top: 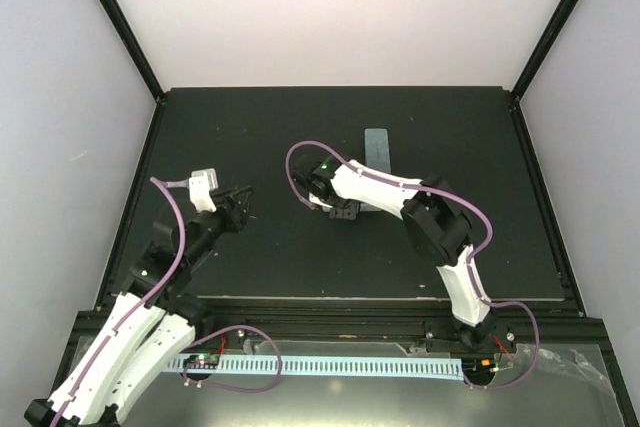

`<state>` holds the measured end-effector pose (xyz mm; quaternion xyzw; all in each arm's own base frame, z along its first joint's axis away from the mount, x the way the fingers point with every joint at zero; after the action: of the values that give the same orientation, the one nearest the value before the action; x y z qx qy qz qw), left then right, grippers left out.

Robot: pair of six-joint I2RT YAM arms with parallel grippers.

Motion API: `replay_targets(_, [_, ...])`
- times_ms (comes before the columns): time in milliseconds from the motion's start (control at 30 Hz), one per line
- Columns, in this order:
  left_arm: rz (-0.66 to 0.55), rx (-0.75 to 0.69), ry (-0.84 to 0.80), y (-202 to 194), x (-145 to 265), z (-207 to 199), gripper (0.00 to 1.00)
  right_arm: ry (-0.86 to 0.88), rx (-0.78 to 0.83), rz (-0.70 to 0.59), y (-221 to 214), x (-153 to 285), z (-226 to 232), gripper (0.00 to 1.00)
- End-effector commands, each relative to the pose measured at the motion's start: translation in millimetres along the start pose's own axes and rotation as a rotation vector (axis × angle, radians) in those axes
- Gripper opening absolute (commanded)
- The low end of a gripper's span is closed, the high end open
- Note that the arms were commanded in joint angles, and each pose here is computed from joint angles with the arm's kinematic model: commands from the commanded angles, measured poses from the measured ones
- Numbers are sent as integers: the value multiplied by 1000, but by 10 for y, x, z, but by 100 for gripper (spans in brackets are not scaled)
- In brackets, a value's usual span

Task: Organize the sunglasses
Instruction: Place the sunglasses in the sunglasses case.

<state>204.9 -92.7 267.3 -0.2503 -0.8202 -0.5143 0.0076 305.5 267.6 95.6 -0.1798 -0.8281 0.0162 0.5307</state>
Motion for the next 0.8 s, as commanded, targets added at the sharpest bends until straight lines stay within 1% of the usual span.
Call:
replay_targets(0, [29, -13, -27, -56, -20, -25, 49, 31, -29, 16, 24, -32, -35, 7])
replay_targets(333, [38, -14, -27, -92, -37, -11, 49, 55, -29, 30, 21, -48, -19, 9])
replay_targets(400, [42, -15, -28, -101, -41, -10, 49, 61, -25, 26, 25, -35, -17, 11])
replay_targets(467, [42, -15, -29, -102, -43, -11, 49, 74, -20, 21, 27, -24, -7, 16])
replay_targets(567, [48, -18, -31, -113, -48, -11, 49, 75, -17, 17, 31, -22, -10, 20])
replay_targets(767, [62, -20, -36, -139, -65, -13, 49, 30, -39, 22, 22, -44, -107, 22])
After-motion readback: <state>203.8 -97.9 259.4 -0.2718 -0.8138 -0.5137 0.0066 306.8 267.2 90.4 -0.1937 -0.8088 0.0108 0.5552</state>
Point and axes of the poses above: each gripper's point midway between its finger pads, its own x axis back along the fingers, its own z axis along the line the jaws close on, y = z × x, the point moved 4 cm from there along x, back along the fingers, and after that the axes turned 5 degrees about -x, right-handed, at the moved point
